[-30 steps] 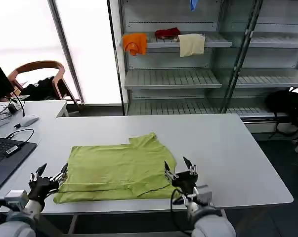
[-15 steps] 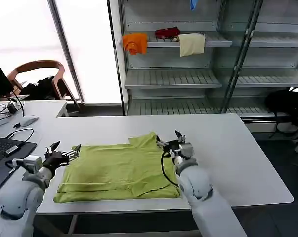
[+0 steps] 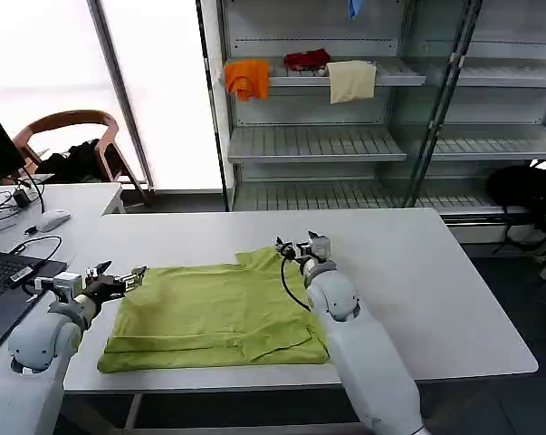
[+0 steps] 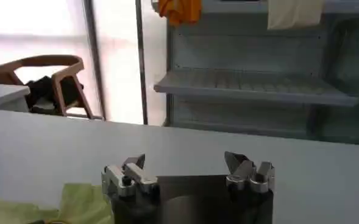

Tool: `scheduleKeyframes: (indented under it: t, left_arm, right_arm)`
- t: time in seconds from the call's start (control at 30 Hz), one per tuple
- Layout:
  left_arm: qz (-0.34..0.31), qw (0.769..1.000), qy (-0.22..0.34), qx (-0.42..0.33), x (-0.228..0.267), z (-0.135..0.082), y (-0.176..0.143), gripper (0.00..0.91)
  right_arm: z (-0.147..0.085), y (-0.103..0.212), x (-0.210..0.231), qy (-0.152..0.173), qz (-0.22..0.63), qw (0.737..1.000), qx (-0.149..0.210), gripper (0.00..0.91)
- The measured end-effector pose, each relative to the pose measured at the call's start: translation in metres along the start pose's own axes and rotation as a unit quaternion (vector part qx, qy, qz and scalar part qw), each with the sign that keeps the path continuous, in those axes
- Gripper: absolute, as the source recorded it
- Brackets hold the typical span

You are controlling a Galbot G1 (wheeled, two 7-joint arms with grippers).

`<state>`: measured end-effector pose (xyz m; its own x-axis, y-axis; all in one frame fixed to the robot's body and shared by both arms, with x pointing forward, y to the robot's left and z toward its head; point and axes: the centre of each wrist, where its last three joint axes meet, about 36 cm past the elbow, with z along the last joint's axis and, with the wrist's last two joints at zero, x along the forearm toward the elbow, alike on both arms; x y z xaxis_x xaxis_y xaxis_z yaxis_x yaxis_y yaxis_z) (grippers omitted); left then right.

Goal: Fold and organize the clothes.

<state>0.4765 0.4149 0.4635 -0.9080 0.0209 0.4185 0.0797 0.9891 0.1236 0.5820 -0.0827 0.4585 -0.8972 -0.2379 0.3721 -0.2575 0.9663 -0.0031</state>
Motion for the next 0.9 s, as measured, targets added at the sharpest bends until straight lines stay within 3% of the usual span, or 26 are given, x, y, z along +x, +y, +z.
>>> scheduleKeyframes:
  t: [0.53, 0.73, 0.8, 0.83, 0.9]
  left_arm:
    - [0.004, 1.000, 0.020, 0.005, -0.015, 0.010, 0.007, 0.907]
    - [0.004, 1.000, 0.025, 0.003, -0.023, 0.011, 0.003, 0.907]
    - [0.003, 1.000, 0.027, 0.003, -0.026, 0.012, 0.001, 0.897]
    - [0.003, 1.000, 0.028, 0.002, -0.028, 0.012, 0.000, 0.806]
    - [0.002, 1.000, 0.031, 0.000, -0.031, 0.013, -0.001, 0.494]
  right_arm:
    - [0.015, 0.018, -0.021, 0.032, -0.005, 0.999, 0.008, 0.846]
    - [0.019, 0.017, -0.024, 0.038, -0.002, 0.999, 0.014, 0.736]
    - [0.020, 0.016, -0.025, 0.040, -0.002, 0.999, 0.015, 0.635]
    - [0.020, 0.016, -0.026, 0.040, -0.001, 0.999, 0.016, 0.574]
    - [0.021, 0.015, -0.027, 0.041, -0.001, 0.999, 0.018, 0.474]
